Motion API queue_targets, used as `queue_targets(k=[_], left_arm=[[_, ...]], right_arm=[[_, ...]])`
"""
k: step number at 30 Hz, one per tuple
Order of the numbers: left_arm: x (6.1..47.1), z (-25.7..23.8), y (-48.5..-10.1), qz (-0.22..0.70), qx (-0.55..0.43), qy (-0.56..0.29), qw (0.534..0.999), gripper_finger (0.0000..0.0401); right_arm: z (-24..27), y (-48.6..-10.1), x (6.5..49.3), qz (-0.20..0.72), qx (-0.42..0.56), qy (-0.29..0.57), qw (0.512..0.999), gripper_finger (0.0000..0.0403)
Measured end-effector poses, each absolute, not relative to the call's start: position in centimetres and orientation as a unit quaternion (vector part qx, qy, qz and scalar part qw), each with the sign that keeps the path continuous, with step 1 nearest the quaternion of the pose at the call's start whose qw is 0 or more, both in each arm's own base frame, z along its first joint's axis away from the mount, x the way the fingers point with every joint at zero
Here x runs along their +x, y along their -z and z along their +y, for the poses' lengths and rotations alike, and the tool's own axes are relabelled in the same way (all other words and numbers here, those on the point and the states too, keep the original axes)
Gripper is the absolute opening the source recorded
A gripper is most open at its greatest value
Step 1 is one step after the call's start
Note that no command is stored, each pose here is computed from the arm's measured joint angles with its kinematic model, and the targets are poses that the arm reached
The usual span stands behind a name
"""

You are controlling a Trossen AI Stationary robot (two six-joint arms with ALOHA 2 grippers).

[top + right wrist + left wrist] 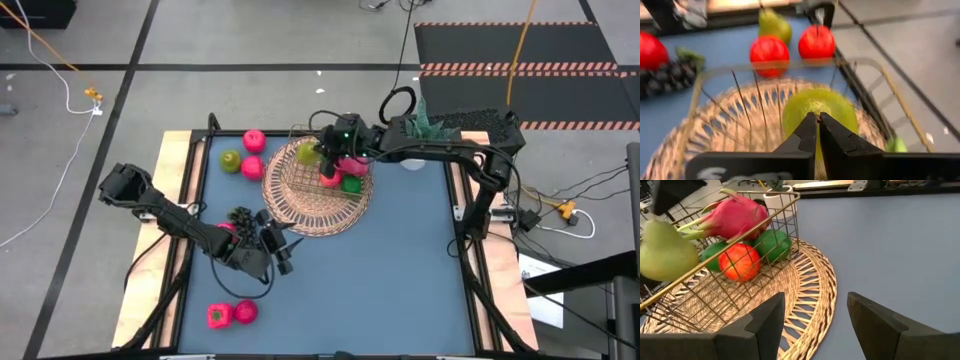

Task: Build produce basket
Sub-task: Put the pear into the gold wire basket

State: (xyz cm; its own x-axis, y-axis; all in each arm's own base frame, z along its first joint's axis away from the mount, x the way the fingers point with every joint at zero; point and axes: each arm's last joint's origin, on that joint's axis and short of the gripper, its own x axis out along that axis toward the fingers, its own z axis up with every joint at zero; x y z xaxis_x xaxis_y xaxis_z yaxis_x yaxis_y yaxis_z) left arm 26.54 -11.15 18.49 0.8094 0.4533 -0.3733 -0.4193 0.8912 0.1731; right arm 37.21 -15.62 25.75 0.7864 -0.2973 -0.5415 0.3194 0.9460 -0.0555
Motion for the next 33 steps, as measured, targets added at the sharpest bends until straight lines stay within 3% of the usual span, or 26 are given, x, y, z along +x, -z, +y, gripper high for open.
queue_targets(k=[17, 22, 29, 33], left_arm=[[26.8, -10.4, -18.4, 0.214, 0.057, -0.24, 0.945, 0.0218], [26.4, -11.0, -18.2, 0.225, 0.065, -0.23, 0.945, 0.0218], [25.5, -11.3, -17.4, 0.254, 0.055, -0.238, 0.936, 0.0218], [24.8, -11.2, -16.9, 0.276, 0.046, -0.25, 0.927, 0.0218]], right_arm=[[-14.7, -27.0, 37.1, 0.288, 0.0, 0.163, 0.944, 0.015], [-13.3, -29.0, 36.7, 0.258, 0.0, 0.155, 0.954, 0.0157], [-9.5, -33.5, 35.5, 0.195, -0.08, 0.125, 0.97, 0.0144], [-9.0, -34.0, 34.6, 0.178, -0.036, 0.081, 0.98, 0.014]])
